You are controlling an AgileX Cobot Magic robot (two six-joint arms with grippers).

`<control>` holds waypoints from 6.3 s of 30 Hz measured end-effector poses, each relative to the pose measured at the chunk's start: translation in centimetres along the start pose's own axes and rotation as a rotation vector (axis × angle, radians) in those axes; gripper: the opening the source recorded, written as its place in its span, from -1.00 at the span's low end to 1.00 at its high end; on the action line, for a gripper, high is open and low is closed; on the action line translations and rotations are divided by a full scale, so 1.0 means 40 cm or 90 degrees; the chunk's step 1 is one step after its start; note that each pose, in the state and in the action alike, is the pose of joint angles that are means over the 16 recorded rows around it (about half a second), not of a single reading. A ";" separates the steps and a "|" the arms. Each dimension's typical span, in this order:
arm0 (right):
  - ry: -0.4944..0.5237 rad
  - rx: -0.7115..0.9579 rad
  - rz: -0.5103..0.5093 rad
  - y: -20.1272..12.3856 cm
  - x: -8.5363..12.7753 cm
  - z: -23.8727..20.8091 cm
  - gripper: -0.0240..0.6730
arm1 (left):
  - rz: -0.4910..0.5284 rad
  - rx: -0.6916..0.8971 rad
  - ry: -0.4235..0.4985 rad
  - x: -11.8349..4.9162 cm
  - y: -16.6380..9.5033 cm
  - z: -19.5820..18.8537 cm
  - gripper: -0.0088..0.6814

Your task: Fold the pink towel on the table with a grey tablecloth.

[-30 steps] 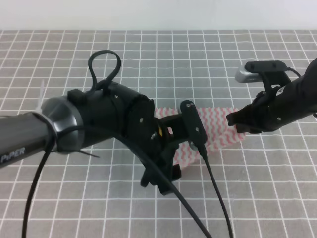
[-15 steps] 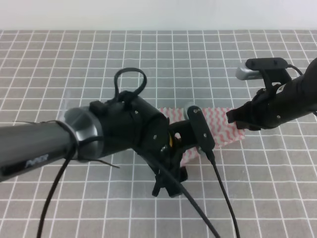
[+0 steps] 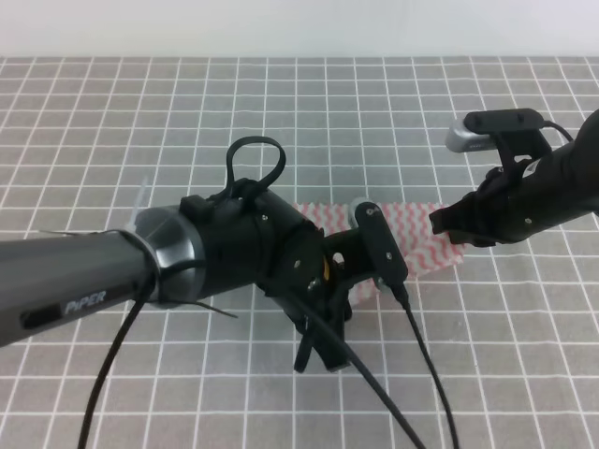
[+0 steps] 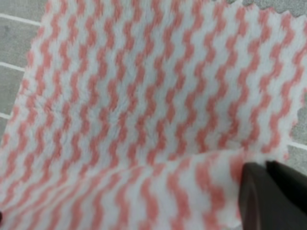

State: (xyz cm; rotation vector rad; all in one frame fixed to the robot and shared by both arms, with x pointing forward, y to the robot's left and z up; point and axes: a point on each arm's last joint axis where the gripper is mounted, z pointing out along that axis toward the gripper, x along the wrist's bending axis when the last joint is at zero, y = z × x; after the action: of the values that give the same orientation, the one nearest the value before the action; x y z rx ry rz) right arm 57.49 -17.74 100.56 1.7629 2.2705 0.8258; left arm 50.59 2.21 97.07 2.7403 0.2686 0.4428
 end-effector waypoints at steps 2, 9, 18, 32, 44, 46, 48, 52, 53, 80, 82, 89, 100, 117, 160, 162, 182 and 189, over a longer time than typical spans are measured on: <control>-0.001 0.000 -0.002 0.000 0.000 -0.002 -0.98 | -0.010 -0.005 0.007 0.004 0.001 0.000 -0.70; -0.003 0.004 -0.005 -0.002 0.000 -0.003 -0.98 | -0.050 -0.024 0.034 0.027 -0.002 0.003 -0.95; -0.003 0.008 -0.006 -0.003 0.000 -0.003 -0.98 | -0.085 -0.057 0.071 0.068 -0.010 0.001 -0.98; -0.005 0.005 -0.007 -0.002 -0.003 0.004 -0.98 | -0.118 -0.104 0.101 0.101 -0.011 0.010 -0.98; -0.009 0.026 -0.001 -0.010 -0.011 0.043 -0.98 | -0.125 -0.107 0.103 0.111 -0.011 0.043 -0.98; -0.010 0.028 0.000 -0.011 -0.013 0.051 -0.98 | -0.128 -0.105 0.103 0.117 -0.010 0.048 -0.98; -0.011 0.027 0.001 -0.011 -0.015 0.056 -0.98 | -0.131 -0.105 0.104 0.124 -0.008 0.051 -0.98; -0.013 0.020 0.002 -0.010 -0.017 0.062 -0.98 | -0.139 -0.104 0.107 0.140 -0.003 0.056 -0.98; -0.014 0.018 0.002 -0.009 -0.017 0.064 -0.98 | -0.141 -0.104 0.108 0.145 -0.002 0.057 -0.98; -0.033 -0.042 0.008 0.009 -0.033 0.108 -0.98 | -0.107 -0.109 0.130 0.190 -0.003 0.093 -0.98; -0.034 -0.048 0.009 0.011 -0.033 0.107 -0.98 | -0.105 -0.110 0.132 0.193 -0.005 0.094 -0.98; -0.036 -0.064 0.009 0.017 -0.034 0.104 -0.98 | -0.100 -0.115 0.139 0.200 -0.007 0.094 -0.98; -0.040 -0.080 0.009 0.022 -0.035 0.105 -0.98 | -0.101 -0.118 0.142 0.212 0.005 0.105 -0.98; -0.047 -0.097 0.012 0.025 -0.041 0.122 -0.98 | -0.137 -0.107 0.140 0.248 -0.005 0.137 -0.98; -0.057 -0.132 0.011 0.035 -0.048 0.134 -0.46 | -0.139 -0.144 0.163 0.260 -0.002 0.154 -0.84; -0.058 -0.132 0.011 0.035 -0.049 0.135 -0.40 | -0.141 -0.147 0.166 0.263 -0.003 0.153 -0.75; -0.058 -0.137 0.013 0.037 -0.049 0.137 -0.60 | -0.176 -0.173 0.214 0.331 -0.054 0.158 -0.13; -0.050 -0.128 0.011 0.038 -0.041 0.112 -0.86 | -0.193 -0.181 0.238 0.367 -0.079 0.136 -0.14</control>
State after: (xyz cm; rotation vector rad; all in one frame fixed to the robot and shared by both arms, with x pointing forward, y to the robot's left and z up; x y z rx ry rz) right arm 61.21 -17.57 97.22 1.6965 2.0469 0.9333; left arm 65.71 6.91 95.01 2.2773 0.6505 0.8342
